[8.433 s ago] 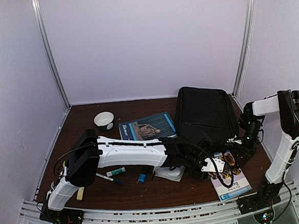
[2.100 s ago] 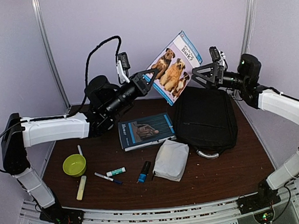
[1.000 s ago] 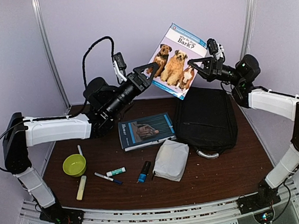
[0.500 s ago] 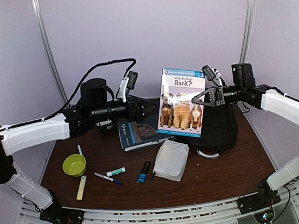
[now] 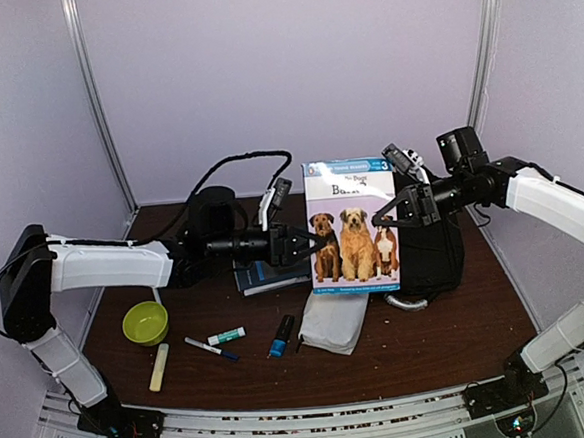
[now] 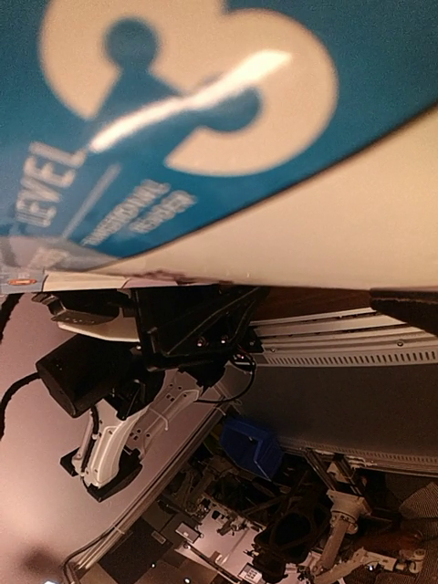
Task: Pack the student bag
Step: Pass from the right arm to the left, then pick up the largest pocket of the bag from the student bag.
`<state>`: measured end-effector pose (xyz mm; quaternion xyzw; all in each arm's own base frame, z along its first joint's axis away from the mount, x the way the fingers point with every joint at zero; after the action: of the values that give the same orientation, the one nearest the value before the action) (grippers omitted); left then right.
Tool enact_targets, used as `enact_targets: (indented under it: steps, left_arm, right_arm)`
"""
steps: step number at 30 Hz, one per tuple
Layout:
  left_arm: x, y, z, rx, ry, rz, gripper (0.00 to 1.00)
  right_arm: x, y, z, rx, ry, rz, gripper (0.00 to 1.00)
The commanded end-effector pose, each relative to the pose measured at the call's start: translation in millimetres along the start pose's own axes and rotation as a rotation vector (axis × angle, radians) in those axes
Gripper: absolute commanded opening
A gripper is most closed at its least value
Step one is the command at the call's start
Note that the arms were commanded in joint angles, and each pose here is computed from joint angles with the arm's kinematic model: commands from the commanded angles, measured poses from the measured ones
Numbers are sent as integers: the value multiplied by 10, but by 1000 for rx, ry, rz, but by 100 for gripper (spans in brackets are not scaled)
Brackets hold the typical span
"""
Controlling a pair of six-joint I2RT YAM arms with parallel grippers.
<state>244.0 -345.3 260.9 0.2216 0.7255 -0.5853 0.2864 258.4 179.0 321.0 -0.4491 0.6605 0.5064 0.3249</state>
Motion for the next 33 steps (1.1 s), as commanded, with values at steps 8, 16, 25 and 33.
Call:
enact_targets:
  steps: [8,16,25,33]
  left_arm:
    - [-21,-164,106,262,-60,-9,9]
    - [-13,-161,-2,161,-67,8,0]
    - [48,29,-309,-117,17,-77,0]
    - [73,74,-504,-162,23,-94,0]
  right_arm:
    - [-141,16,-27,49,-31,-59,0]
    - [47,36,-282,308,153,-202,43]
    - [912,88,-525,601,598,-436,57]
    - [1271,-253,-290,758,879,-549,51]
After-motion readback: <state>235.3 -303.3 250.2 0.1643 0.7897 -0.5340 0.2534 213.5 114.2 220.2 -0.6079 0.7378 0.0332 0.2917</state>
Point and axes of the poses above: each gripper's point midway between its finger pads, its own z axis out along the fingers, its own y axis along the line the jaws close on, x = y × z, the point moved 9 cm from there along -z, back along the fingers, and after that the axes turned 12 degrees about -z, right-handed, at the moved point
